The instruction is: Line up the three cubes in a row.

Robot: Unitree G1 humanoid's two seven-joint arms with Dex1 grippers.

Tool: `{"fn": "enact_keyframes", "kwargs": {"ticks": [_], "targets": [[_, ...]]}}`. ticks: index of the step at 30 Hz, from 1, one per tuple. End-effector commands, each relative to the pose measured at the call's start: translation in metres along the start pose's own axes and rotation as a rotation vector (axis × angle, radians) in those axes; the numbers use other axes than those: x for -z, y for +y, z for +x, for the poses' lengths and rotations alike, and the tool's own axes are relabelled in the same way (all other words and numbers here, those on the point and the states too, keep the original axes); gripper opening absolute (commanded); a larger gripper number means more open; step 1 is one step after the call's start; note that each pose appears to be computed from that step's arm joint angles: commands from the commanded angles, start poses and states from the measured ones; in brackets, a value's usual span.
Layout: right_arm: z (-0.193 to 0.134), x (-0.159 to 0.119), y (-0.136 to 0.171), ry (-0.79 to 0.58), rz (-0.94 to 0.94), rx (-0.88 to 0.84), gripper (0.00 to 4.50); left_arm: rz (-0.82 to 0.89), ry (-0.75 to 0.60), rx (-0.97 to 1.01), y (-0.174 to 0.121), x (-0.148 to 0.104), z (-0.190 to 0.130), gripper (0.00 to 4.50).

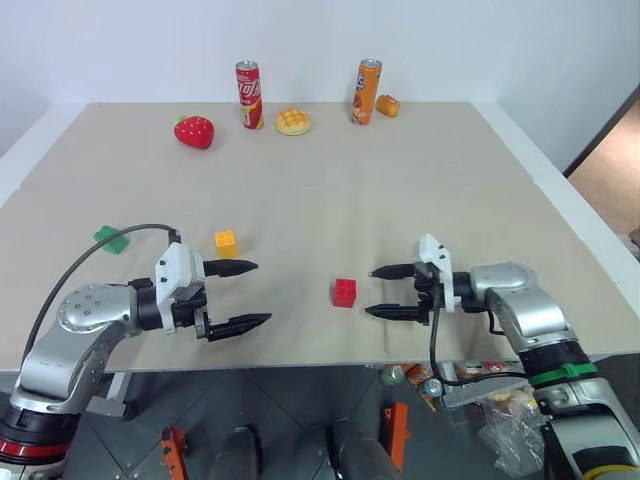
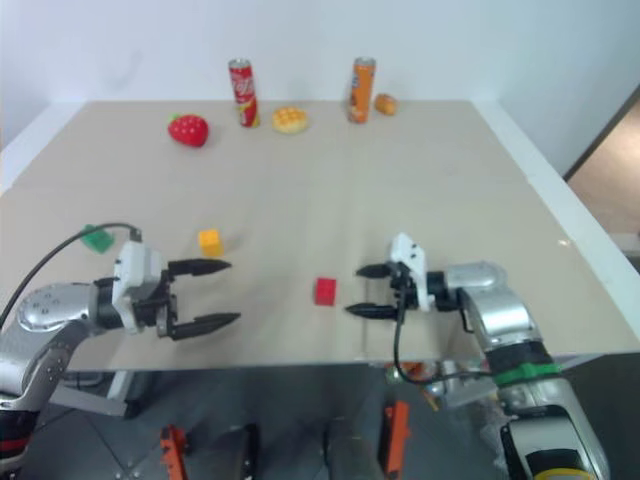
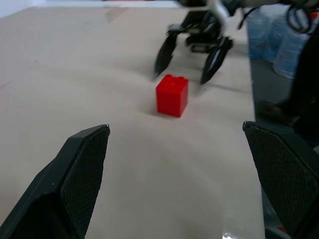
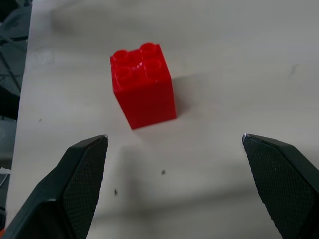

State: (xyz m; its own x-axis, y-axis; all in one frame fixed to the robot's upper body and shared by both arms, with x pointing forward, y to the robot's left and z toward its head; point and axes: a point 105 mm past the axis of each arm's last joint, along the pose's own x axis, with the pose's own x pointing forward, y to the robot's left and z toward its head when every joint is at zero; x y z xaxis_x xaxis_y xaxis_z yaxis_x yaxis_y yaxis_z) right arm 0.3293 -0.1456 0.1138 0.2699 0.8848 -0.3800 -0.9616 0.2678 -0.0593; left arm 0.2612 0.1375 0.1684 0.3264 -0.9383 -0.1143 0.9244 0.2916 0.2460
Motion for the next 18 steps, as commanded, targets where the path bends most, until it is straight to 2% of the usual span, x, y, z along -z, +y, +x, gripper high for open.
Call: {"fn": "enact_keyframes", "kwargs": {"ticks": [1, 16, 18], "targets": [[0.006, -0.008, -0.001, -0.023, -0.037, -0.014, 4.50, 0.052, -0.032, 0.034, -0.001, -0.011, 0.002, 4.44], [0.038, -0.009, 0.012, -0.058, -0.033, -0.074, 4.50, 0.045, -0.042, 0.023, 0.003, -0.005, 0.002, 4.44], [0.038, -0.010, 0.009, -0.065, -0.033, -0.059, 3.98, 0.043, -0.040, 0.019, 0.004, -0.004, 0.002, 4.50]]}}
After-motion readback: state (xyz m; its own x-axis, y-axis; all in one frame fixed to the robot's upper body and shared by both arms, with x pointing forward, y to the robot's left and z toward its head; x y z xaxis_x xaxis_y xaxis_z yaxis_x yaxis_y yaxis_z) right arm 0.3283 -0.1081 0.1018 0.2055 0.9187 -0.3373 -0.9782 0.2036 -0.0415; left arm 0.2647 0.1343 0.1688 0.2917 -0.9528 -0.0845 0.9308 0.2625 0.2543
